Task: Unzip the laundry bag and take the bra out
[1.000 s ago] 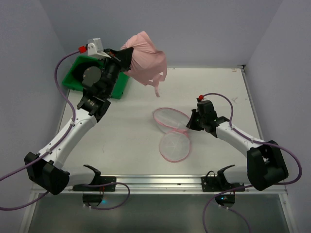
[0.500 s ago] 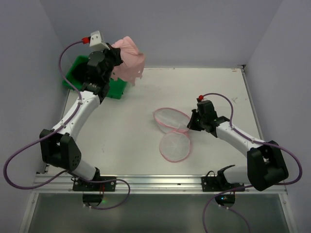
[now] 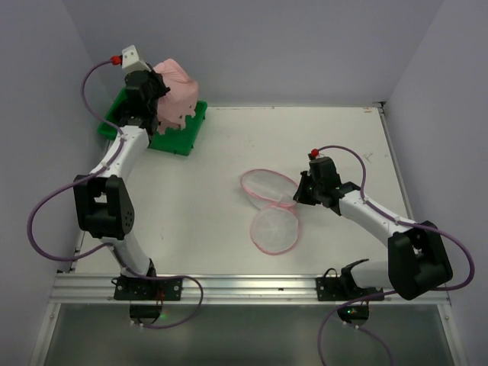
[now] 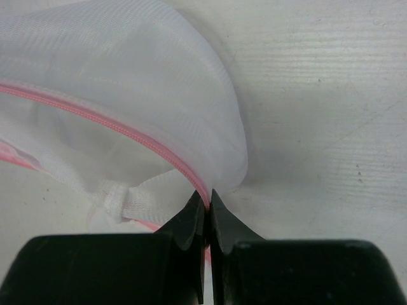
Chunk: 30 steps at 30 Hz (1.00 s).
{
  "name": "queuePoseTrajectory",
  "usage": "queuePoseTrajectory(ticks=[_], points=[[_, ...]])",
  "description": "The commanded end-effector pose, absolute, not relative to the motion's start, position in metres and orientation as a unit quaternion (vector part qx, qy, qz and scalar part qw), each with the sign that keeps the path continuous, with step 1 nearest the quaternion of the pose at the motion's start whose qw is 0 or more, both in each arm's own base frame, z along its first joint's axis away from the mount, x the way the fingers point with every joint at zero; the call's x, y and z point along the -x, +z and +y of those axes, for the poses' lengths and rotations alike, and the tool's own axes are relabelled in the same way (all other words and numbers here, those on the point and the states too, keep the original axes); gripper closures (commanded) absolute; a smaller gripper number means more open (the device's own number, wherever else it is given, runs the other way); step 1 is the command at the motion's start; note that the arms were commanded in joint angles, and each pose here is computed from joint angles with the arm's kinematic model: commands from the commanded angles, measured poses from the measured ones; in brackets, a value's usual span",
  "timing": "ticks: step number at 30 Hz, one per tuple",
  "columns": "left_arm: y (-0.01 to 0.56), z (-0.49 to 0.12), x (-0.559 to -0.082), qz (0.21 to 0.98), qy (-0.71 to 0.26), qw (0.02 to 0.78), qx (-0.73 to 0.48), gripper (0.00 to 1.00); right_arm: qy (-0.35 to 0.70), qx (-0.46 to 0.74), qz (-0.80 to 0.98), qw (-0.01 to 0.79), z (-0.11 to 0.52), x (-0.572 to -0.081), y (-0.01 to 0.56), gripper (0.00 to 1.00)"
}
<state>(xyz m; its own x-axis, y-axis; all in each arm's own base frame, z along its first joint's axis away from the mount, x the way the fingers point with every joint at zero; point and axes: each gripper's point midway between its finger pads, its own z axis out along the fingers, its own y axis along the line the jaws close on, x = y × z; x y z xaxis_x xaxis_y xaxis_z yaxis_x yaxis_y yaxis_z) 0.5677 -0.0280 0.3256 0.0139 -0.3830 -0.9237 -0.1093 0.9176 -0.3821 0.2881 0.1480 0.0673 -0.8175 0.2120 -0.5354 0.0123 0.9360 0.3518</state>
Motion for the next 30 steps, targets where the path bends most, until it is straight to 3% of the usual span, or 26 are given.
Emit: queuePoseTrajectory(ticks=[1, 8, 18, 26, 29, 30], points=[[0.334, -0.016, -0.586, 0.678, -0.091, 0.708, 0.175, 1.0, 0.179, -0.05, 0.931, 0.315, 0.154, -0.3, 0.083, 0.96], [0.3, 0.014, -0.613, 0.685, -0.036, 0.703, 0.187, 1.0, 0.182, -0.047, 0.932, 0.311, 0.154, -0.297, 0.082, 0.97], [0.257, -0.013, -0.623, 0.709, -0.115, 0.669, 0.191, 1.0, 0.183, -0.048, 0.931, 0.311, 0.155, -0.298, 0.083, 0.97], [0.184, 0.016, -0.633, 0.747, -0.065, 0.616, 0.241, 1.0, 0.181, -0.046, 0.932, 0.311, 0.155, -0.297, 0.082, 0.97], [0.156, 0.033, -0.637, 0.759, -0.054, 0.595, 0.26, 0.93, 0.18, -0.047, 0.932, 0.31, 0.154, -0.297, 0.081, 0.97], [0.149, 0.039, -0.637, 0.762, -0.049, 0.588, 0.266, 0.85, 0.181, -0.048, 0.932, 0.31, 0.154, -0.297, 0.081, 0.97]])
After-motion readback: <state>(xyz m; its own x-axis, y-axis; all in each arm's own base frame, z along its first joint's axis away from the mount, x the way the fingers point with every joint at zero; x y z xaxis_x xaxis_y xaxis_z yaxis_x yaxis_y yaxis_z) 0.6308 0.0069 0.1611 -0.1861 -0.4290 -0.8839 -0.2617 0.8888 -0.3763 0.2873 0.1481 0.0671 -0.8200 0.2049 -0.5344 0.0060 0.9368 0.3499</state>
